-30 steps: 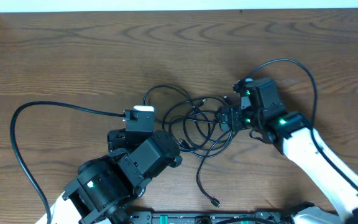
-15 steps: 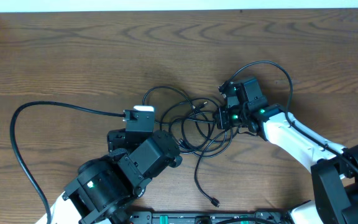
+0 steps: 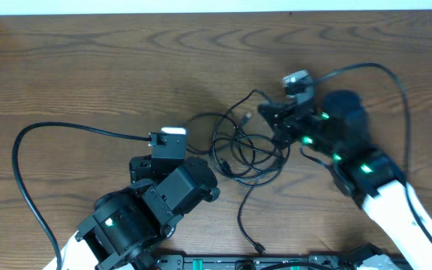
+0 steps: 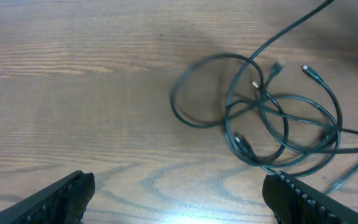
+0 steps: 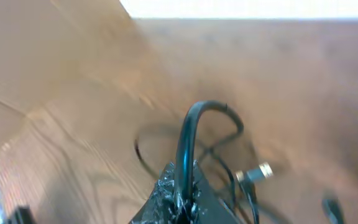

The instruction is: Untangle cables

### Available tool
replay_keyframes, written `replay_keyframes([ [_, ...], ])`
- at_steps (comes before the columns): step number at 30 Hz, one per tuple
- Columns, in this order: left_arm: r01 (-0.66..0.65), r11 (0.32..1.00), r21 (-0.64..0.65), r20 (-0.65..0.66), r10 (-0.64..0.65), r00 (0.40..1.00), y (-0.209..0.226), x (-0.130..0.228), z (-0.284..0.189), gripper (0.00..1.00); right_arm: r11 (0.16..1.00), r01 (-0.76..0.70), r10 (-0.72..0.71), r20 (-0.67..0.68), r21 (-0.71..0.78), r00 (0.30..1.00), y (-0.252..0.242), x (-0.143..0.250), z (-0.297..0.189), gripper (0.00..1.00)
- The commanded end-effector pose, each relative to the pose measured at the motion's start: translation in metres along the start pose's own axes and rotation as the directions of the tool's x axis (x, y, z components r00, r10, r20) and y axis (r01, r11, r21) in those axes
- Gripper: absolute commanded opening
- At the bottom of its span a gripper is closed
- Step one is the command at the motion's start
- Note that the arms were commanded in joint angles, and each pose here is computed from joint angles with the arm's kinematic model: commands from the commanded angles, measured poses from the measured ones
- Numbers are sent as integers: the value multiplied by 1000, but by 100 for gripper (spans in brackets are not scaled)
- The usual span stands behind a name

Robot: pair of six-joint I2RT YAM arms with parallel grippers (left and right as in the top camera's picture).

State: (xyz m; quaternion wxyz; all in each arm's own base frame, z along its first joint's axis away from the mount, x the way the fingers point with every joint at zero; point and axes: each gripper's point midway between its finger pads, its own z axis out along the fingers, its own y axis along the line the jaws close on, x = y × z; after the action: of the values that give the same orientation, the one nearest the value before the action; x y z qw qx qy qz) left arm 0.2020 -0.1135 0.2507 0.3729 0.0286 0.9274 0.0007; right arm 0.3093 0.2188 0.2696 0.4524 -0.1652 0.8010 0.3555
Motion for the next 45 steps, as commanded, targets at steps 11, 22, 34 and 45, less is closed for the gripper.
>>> replay_keyframes([
  [11,39,999,2,30,-39,999,3,-9,-7,91,994,81,-98,251,77,963,34,-150,-81,1],
  [22,39,999,2,30,-39,999,3,-9,-7,91,979,106,-167,383,174,908,35,-255,-127,1],
  [34,39,999,2,30,-39,999,3,-9,-7,91,957,-39,-154,618,286,771,35,-312,-189,1],
  [45,39,999,2,30,-39,999,3,-9,-7,91,796,-367,-88,692,481,716,-31,-298,-217,1],
])
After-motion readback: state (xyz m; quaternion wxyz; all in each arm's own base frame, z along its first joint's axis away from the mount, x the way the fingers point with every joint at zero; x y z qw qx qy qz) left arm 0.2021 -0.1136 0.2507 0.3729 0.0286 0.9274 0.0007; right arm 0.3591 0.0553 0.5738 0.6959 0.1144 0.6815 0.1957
